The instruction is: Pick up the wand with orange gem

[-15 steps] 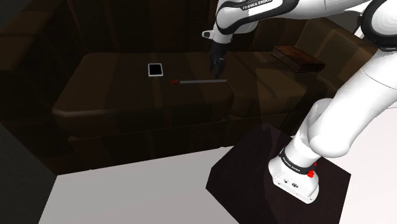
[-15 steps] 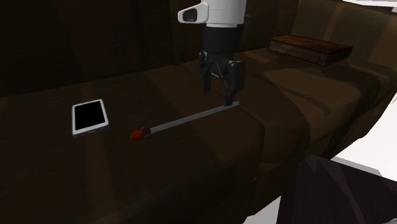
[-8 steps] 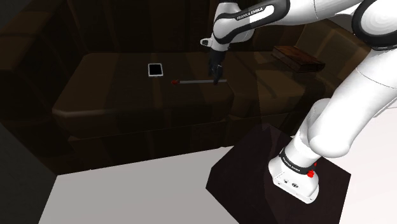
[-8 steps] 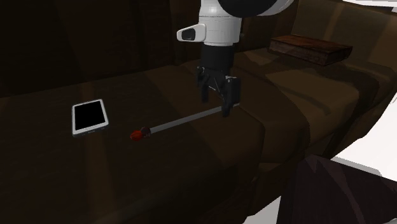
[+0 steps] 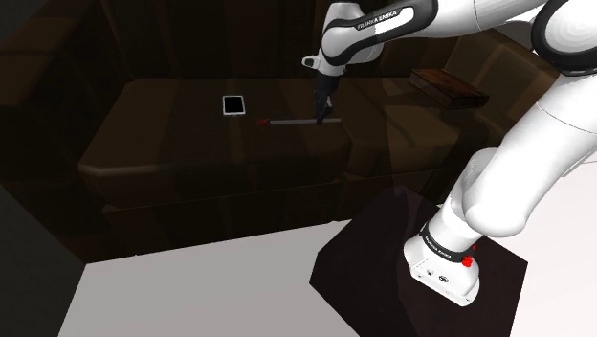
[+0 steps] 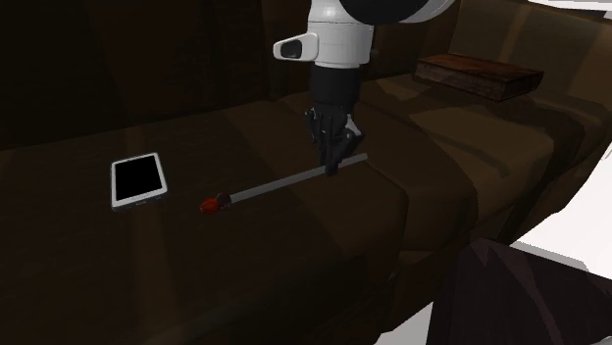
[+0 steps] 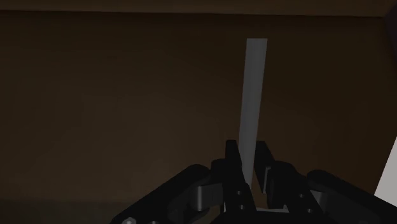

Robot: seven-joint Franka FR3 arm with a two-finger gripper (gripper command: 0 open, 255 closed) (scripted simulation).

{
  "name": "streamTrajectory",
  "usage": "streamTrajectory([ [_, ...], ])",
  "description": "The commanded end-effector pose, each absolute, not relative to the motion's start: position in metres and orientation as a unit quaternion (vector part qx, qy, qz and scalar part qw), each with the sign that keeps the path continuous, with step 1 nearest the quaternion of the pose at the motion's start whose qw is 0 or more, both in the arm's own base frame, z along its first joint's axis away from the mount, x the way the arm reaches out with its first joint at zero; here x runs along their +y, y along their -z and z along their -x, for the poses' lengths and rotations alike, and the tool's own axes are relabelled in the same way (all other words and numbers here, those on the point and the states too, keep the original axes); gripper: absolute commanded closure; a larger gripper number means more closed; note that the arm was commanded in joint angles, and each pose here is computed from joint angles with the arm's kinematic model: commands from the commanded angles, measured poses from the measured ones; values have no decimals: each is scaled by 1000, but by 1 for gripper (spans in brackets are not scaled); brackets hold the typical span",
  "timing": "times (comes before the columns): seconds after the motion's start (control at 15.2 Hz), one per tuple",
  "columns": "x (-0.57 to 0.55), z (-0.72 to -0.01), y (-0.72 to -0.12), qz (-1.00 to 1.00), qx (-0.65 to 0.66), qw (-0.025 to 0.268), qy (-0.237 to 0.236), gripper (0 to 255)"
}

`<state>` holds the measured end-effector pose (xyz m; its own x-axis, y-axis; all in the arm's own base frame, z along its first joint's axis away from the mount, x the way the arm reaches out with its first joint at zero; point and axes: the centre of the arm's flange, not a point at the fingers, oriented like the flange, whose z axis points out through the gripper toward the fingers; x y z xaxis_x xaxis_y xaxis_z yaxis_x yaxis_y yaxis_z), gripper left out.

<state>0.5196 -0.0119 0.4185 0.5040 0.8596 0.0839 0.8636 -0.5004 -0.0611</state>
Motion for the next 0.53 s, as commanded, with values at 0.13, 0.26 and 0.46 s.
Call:
streamTrajectory([
  [0.13, -9, -518, -412, 865, -498, 53, 11, 255],
  [0.26, -9, -518, -423, 865, -498, 53, 11, 255],
  [0.46, -9, -518, -439, 865, -498, 53, 11, 255],
])
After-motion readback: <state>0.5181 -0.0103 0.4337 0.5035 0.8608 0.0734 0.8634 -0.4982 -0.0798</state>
